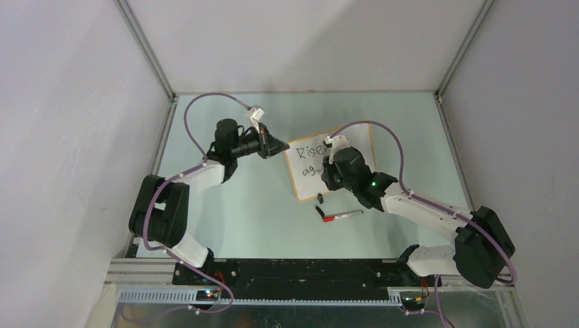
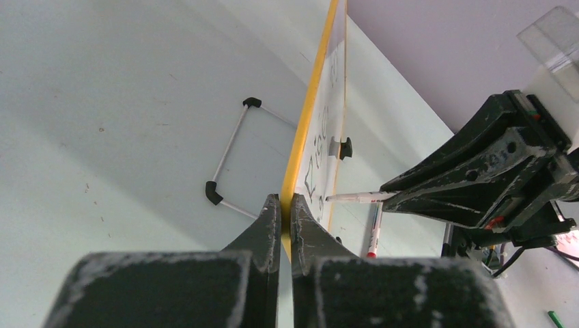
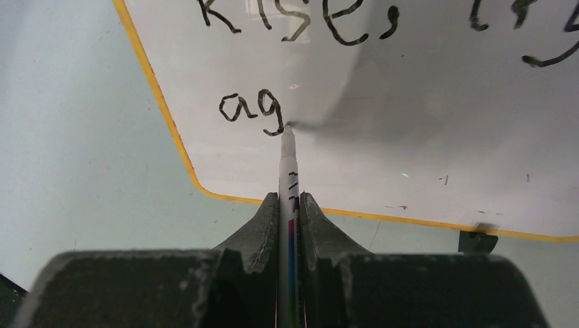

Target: Write a sentence on the whiteboard

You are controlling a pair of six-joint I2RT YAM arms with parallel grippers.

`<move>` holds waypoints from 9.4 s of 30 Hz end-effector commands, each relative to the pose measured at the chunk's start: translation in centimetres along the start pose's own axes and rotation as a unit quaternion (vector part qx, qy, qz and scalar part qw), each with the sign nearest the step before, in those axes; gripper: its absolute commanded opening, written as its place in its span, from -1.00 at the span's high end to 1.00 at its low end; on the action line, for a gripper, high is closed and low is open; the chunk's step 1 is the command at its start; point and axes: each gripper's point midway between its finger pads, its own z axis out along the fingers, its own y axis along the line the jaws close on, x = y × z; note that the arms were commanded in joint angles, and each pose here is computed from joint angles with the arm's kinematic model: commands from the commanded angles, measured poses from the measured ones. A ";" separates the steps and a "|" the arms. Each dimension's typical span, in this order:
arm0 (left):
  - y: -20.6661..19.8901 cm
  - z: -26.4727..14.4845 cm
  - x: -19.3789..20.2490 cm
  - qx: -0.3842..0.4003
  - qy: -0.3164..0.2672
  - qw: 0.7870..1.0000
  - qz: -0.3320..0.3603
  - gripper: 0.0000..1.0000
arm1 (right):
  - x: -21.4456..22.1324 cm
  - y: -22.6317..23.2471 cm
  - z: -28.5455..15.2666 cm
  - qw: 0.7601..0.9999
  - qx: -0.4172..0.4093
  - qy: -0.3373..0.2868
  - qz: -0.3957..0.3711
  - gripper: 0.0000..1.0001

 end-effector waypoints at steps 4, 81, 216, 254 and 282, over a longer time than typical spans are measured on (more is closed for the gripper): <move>-0.8 0.4 -0.6 0.008 0.004 1.000 0.023 0.95 | -4.5 0.2 -2.4 0.998 -0.006 -0.069 0.007 1.00; 0.0 0.2 -0.3 -0.016 0.013 0.999 0.029 0.95 | -4.7 -0.9 -1.5 0.998 0.018 -0.059 0.013 1.00; -0.4 0.2 -0.4 -0.015 0.016 0.999 0.034 0.95 | -2.8 -2.2 0.1 0.999 0.035 -0.017 0.011 1.00; -0.6 0.2 -0.4 -0.013 0.015 0.999 0.035 0.95 | -4.7 -2.3 -0.1 0.999 0.037 -0.037 0.016 1.00; -0.5 0.3 -0.2 -0.014 0.018 0.999 0.033 0.95 | -3.1 -2.1 0.2 0.999 0.039 -0.009 0.011 1.00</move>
